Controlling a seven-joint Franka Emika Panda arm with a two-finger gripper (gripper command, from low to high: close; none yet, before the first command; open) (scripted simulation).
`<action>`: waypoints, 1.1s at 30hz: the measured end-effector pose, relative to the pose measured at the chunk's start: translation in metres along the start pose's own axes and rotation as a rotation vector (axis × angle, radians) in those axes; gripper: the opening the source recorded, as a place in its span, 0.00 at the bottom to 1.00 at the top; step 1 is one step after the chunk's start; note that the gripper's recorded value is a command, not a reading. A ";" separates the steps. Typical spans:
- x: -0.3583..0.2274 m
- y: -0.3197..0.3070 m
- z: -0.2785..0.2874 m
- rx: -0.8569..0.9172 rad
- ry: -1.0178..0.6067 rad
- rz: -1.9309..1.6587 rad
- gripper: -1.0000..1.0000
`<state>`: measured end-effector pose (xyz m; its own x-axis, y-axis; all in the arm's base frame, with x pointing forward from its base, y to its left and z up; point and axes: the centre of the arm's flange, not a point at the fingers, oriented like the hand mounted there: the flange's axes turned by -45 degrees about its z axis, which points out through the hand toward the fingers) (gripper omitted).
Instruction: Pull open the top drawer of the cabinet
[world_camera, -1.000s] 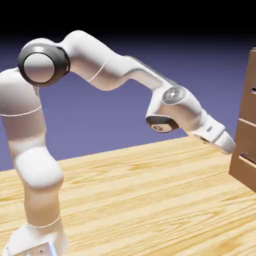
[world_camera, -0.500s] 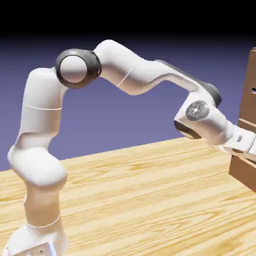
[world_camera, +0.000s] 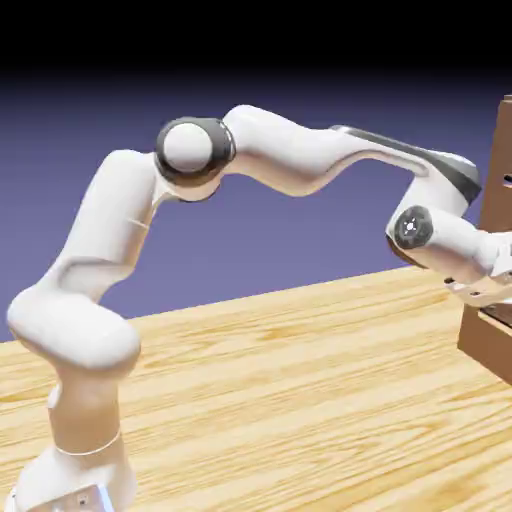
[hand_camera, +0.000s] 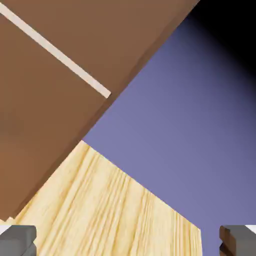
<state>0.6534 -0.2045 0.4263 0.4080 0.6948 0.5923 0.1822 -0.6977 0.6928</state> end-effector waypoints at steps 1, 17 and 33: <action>0.007 0.000 0.003 -0.017 0.014 -0.035 0.50; 0.164 -0.045 0.035 -0.301 0.291 -0.656 0.50; 0.209 -0.050 0.081 -0.338 0.333 -0.735 0.00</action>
<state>0.8022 -0.0384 0.4817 -0.0008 1.0000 0.0000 0.0000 0.0000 1.0000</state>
